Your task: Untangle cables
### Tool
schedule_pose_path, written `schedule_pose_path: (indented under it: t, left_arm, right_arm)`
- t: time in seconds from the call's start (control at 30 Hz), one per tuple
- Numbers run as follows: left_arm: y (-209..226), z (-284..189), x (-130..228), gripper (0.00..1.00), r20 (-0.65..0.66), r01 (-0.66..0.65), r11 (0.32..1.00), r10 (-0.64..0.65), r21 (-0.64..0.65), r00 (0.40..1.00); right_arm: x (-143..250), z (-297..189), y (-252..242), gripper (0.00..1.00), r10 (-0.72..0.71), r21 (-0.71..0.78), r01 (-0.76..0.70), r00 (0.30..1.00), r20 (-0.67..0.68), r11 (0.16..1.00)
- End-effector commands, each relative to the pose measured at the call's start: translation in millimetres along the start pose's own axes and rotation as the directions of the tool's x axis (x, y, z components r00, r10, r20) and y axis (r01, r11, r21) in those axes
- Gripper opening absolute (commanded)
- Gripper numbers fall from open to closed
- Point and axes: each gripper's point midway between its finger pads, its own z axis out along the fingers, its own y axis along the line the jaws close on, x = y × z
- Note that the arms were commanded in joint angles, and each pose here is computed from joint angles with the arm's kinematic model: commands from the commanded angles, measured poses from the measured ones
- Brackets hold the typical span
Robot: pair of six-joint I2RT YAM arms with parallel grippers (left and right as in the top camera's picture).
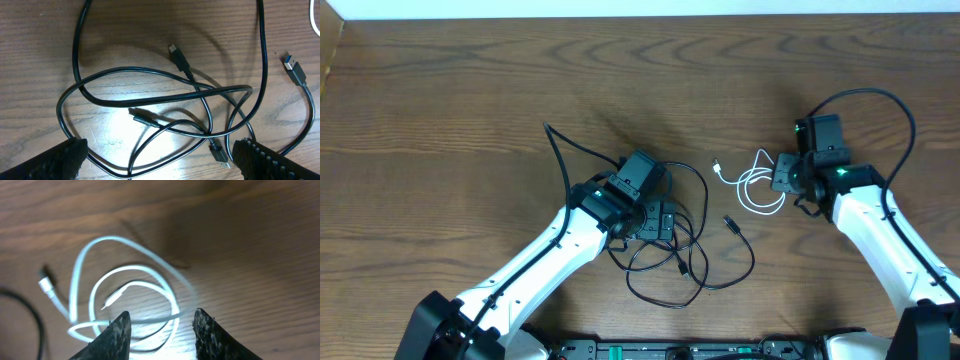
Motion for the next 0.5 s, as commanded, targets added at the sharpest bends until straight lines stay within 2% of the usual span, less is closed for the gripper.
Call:
schedule_pose_path:
  t: [0.0, 0.17, 0.33, 0.47]
  left_arm:
    - [-0.7, -3.9, -5.6, 0.98, 0.019, -0.009, 1.000, 0.009, -0.005, 1.000]
    - [-0.7, -3.9, -5.6, 0.98, 0.019, -0.009, 1.000, 0.009, -0.005, 1.000]
    - [-0.7, -3.9, -5.6, 0.98, 0.019, -0.009, 1.000, 0.009, -0.005, 1.000]
    - [-0.8, -4.0, -5.7, 0.98, 0.019, -0.009, 1.000, 0.009, -0.004, 1.000]
  right_arm:
    - [-4.5, 14.2, -22.7, 0.39, 0.054, 0.080, -0.055, 0.998, 0.017, 0.995]
    - [2.8, 32.4, -21.5, 0.38, 0.066, 0.062, -0.064, 0.997, -0.032, 0.996]
    - [30.8, 47.9, -4.0, 0.34, 0.062, -0.033, -0.069, 0.983, -0.171, 0.997]
    - [56.0, 57.7, -9.9, 0.29, 0.061, 0.000, -0.063, 0.960, -0.272, 0.998]
